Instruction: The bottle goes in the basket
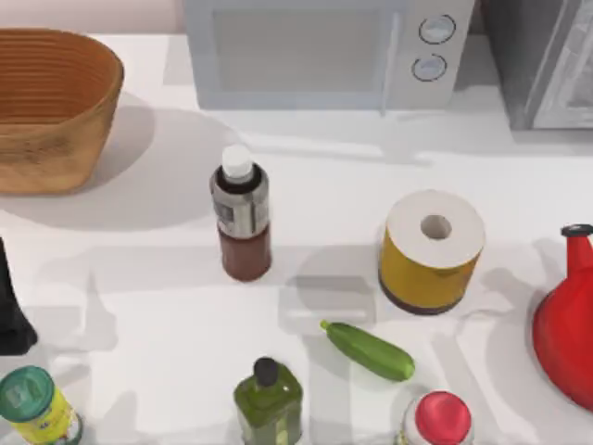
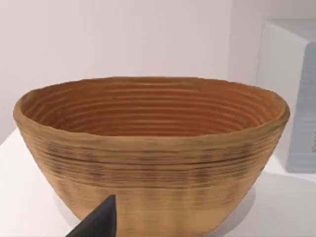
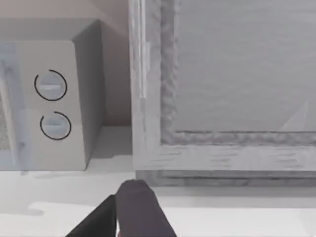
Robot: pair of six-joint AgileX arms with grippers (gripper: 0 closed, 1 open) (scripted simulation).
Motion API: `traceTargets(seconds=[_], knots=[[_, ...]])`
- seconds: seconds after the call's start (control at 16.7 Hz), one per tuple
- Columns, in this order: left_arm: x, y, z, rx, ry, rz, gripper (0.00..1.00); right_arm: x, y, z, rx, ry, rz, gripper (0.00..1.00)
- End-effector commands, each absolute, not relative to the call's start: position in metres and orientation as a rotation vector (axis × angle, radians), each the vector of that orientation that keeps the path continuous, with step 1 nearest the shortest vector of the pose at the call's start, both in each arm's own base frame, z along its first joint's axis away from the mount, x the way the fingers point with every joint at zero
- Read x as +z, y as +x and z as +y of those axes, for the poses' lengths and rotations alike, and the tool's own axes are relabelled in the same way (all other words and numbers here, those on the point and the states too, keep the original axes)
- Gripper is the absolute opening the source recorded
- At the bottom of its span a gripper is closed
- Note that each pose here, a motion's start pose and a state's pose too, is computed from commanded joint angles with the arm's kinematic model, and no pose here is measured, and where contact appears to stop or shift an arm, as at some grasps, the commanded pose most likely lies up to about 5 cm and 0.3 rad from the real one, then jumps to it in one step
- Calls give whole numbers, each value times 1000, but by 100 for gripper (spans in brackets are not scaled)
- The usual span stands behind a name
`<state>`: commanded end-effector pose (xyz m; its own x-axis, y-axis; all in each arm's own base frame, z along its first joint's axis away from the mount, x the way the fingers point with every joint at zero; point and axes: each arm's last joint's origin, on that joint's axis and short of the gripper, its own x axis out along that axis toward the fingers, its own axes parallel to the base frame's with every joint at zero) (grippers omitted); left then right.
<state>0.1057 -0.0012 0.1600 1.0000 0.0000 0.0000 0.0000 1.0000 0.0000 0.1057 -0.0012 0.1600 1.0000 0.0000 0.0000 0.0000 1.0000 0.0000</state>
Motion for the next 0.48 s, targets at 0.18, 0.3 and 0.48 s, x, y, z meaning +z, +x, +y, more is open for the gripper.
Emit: traceTargets(seconds=[0.18,0.3,0.48], knots=[[163,106,-1,-4,6,-7,100,160,106,-1,0,0,0,100],[175,107,-1,-26,35,-38,100,160,106,-1,0,0,0,100],[201,116,-1,-84,99,-109,100,160,106,-1,0,0,0,100]])
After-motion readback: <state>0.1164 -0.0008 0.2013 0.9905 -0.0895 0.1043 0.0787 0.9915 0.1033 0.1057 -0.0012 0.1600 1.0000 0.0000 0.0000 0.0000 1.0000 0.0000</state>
